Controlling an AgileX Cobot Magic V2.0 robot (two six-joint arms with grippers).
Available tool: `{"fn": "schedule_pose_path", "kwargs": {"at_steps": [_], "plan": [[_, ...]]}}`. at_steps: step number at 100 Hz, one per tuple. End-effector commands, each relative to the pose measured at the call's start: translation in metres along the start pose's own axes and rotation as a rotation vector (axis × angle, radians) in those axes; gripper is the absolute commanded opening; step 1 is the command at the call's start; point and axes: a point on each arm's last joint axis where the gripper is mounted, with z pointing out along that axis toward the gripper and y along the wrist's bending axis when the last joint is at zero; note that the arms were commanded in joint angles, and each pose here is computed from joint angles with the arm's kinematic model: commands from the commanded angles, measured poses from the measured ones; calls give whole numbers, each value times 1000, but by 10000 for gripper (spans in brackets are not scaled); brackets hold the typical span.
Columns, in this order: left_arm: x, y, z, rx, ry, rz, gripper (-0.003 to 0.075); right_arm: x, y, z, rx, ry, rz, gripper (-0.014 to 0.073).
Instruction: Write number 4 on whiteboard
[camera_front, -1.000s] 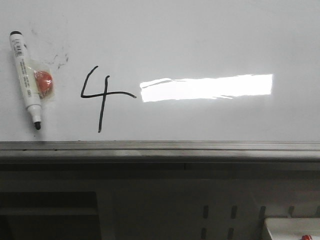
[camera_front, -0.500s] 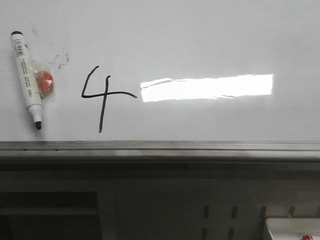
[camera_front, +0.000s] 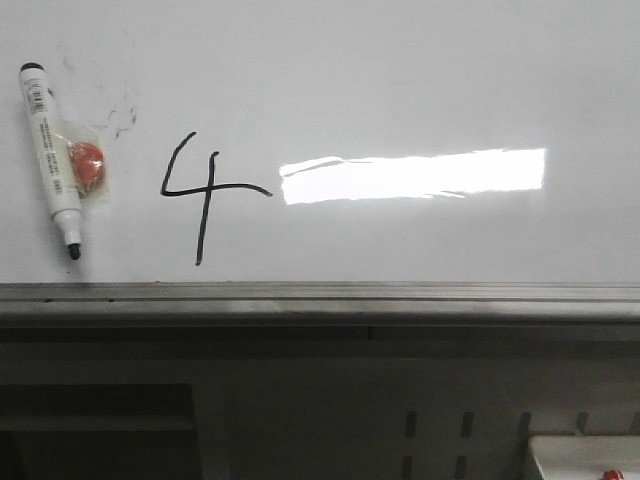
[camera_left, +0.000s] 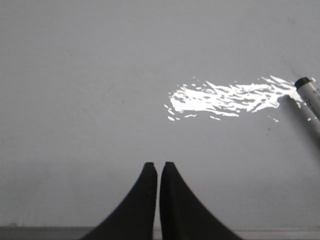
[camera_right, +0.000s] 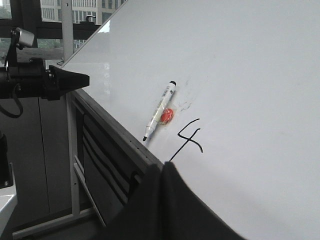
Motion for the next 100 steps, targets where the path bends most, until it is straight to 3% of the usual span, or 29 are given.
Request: {"fn": "schedule_pose_path", "kwargs": {"at_steps": [1,16,100], "plan": [[11,0,0,0,23,-7,-20,-15,-2,0,21,-97,-21,-66],[24,1,-1,-9,165,-6,-20,-15,-2,0,21,-97,-21,-66],[23,1,-1,-7,160,-13,-20,-13,-2,0,19,-80,-30,-66]]}}
